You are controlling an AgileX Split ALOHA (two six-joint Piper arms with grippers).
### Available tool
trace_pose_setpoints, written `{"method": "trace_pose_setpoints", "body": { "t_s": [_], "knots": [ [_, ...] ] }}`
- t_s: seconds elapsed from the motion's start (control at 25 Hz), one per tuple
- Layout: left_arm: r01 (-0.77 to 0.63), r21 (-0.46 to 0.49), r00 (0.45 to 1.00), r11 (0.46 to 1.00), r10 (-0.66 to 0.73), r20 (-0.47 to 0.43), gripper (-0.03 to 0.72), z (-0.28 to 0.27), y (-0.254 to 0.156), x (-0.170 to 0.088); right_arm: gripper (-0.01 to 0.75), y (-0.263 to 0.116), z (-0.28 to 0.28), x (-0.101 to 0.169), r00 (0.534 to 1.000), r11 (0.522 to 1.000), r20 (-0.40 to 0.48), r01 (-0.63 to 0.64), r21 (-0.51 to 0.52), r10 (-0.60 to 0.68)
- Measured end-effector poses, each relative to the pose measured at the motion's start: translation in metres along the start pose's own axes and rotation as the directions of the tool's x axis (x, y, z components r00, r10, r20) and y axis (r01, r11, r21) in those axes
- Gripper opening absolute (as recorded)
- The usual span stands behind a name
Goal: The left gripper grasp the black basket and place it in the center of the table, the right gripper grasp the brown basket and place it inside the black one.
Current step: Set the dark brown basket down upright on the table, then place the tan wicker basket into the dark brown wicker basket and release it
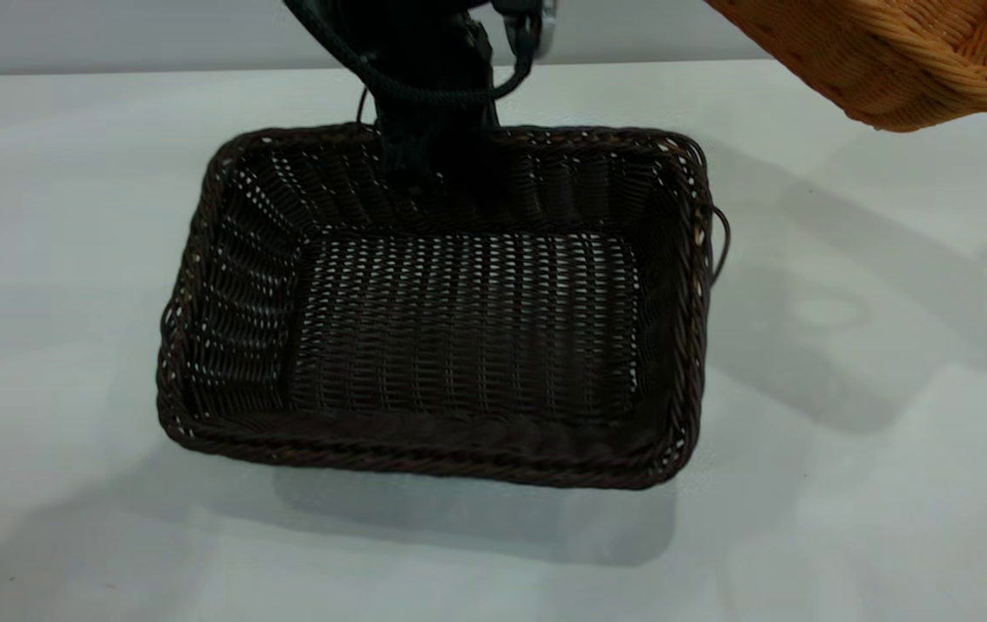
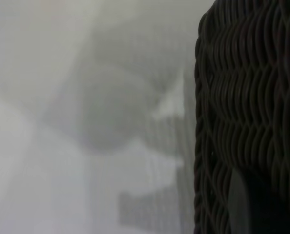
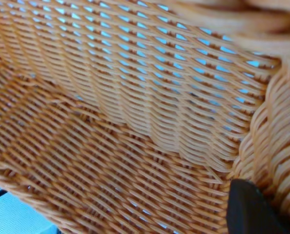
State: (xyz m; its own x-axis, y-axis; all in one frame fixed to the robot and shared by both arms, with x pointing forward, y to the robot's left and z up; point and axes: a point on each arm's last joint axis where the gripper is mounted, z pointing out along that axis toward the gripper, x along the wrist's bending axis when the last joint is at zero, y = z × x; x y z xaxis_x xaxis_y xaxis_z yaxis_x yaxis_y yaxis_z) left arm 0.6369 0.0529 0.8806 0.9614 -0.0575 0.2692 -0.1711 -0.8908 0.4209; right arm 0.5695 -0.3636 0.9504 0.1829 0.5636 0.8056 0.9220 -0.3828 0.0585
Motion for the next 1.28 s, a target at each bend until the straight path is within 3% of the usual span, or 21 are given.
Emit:
{"method": "trace_pose_setpoints", "body": {
  "t_s": [0.16, 0.4, 0.56, 0.68, 0.8, 0.96, 1.16, 1.28],
  "knots": [
    [0.002, -0.003, 1.000, 1.000, -0.002, 0.000, 0.195, 0.000, 0.001, 0.000, 0.065, -0.001, 0.000, -0.001, 1.000, 1.000, 0.015, -0.008, 0.011, 0.008],
    [0.079, -0.014, 0.996, 0.997, -0.079, -0.046, 0.464, -0.005, 0.003, 0.005, 0.064, -0.002, 0.000, -0.002, 1.000, 1.000, 0.029, -0.012, 0.024, 0.011],
    [0.273, -0.053, 0.955, 0.961, -0.277, -0.109, 0.521, -0.032, 0.000, 0.020, 0.064, -0.003, 0.001, -0.002, 0.999, 0.999, 0.036, -0.011, 0.033, 0.010],
    [0.461, -0.105, 0.864, 0.881, -0.473, -0.172, 0.528, -0.076, -0.021, 0.041, 0.064, -0.007, 0.011, 0.003, 0.998, 0.997, 0.060, 0.001, 0.077, -0.005],
    [0.632, -0.181, 0.719, 0.753, -0.657, -0.224, 0.529, -0.130, -0.054, 0.060, 0.064, -0.018, 0.036, 0.020, 0.994, 0.983, 0.090, 0.049, 0.179, -0.066],
    [0.727, -0.264, 0.567, 0.634, -0.771, -0.290, 0.529, -0.183, -0.096, 0.072, 0.064, -0.043, 0.082, 0.049, 0.979, 0.946, 0.140, 0.097, 0.309, -0.146],
    [0.778, -0.297, 0.469, 0.553, -0.826, -0.312, 0.529, -0.204, -0.126, 0.074, 0.064, -0.081, 0.137, 0.078, 0.952, 0.902, 0.211, 0.116, 0.415, -0.220],
    [0.785, -0.301, 0.456, 0.542, -0.834, -0.310, 0.529, -0.205, -0.128, 0.074, 0.064, -0.095, 0.166, 0.083, 0.940, 0.868, 0.220, 0.127, 0.480, -0.259]
  ]
}}
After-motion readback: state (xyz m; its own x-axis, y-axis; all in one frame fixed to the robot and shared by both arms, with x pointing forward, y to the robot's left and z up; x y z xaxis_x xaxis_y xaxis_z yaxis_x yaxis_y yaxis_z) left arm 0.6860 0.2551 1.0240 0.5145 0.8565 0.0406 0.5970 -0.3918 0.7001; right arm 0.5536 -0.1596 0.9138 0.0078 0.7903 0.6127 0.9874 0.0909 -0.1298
